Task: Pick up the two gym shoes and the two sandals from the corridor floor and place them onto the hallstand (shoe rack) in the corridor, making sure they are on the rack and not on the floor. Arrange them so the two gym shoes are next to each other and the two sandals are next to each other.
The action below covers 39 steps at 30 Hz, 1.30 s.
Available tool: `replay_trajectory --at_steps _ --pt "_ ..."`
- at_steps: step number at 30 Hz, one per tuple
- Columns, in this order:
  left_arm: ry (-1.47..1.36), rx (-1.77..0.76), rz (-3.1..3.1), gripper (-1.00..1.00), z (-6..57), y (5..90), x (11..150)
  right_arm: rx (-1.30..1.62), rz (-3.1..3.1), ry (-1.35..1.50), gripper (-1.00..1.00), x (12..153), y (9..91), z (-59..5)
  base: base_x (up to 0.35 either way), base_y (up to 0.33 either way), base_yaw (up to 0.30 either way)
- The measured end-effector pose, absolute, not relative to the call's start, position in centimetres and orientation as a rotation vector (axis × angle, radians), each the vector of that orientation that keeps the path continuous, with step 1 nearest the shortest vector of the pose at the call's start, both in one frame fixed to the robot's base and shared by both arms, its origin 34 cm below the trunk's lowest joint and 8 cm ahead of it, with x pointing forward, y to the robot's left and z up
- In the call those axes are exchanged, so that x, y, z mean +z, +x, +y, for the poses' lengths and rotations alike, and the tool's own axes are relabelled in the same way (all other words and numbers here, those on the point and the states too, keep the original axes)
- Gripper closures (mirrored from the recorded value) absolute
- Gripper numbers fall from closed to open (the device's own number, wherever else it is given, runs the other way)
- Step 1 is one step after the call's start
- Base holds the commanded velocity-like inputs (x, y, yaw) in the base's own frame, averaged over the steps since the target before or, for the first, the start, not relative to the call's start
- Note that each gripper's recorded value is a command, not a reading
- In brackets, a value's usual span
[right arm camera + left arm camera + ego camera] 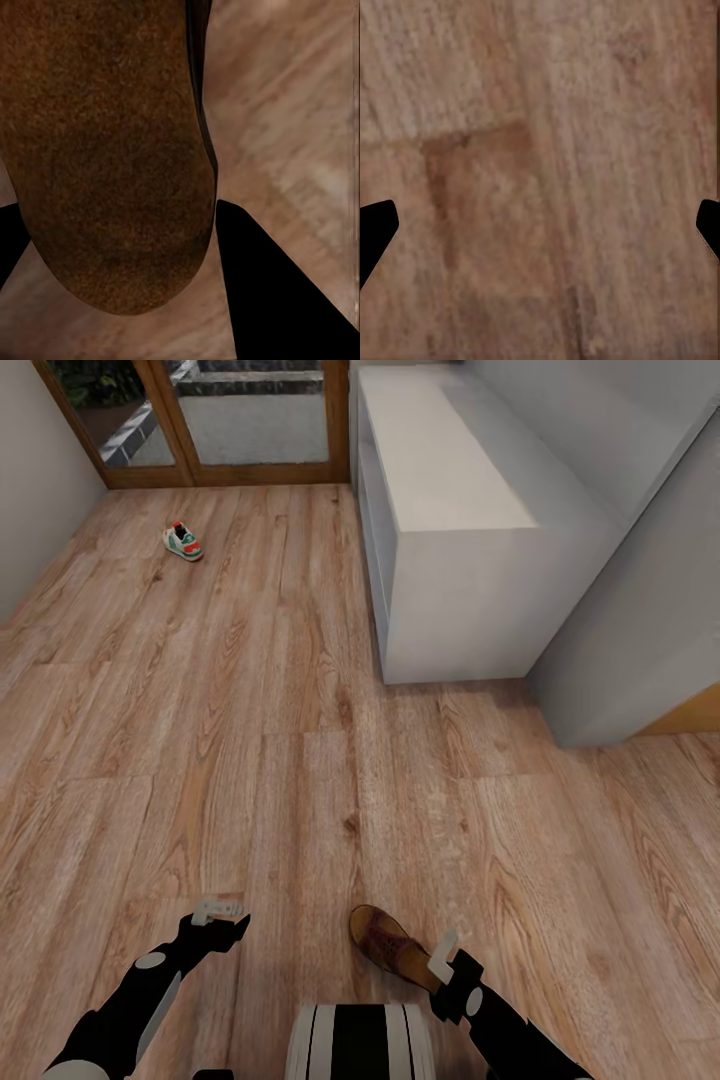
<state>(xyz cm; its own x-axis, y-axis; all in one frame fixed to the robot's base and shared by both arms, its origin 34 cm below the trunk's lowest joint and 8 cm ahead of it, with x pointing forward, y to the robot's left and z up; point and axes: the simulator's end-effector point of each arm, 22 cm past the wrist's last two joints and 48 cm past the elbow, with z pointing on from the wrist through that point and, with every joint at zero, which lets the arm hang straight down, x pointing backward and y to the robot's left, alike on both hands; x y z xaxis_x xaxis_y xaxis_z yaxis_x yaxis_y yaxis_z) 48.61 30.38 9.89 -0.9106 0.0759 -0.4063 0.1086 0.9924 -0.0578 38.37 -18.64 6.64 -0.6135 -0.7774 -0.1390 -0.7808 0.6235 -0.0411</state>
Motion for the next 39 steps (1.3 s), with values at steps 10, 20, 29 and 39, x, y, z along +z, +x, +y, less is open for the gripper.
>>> replay_trajectory --at_steps 10,20,29,39 --pt "0.135 -0.099 2.683 -1.0 30.7 50.1 11.6 0.011 2.664 -1.288 1.0 8.0 40.1 -18.6 0.0 0.0 0.0" --pt "0.096 -0.08 2.679 -1.0 31.8 50.1 12.7 -0.06 2.637 -1.215 1.0 9.6 42.6 -19.5 0.0 0.0 0.0" --pt "0.087 -0.057 2.679 -1.0 32.7 47.4 12.2 -0.084 2.601 -0.918 1.0 11.5 46.7 -22.8 0.0 0.0 0.0" --pt "0.022 -0.02 2.631 -1.0 34.8 45.3 12.7 -0.153 2.621 -0.613 1.0 13.0 48.1 -27.9 0.0 0.0 0.0"
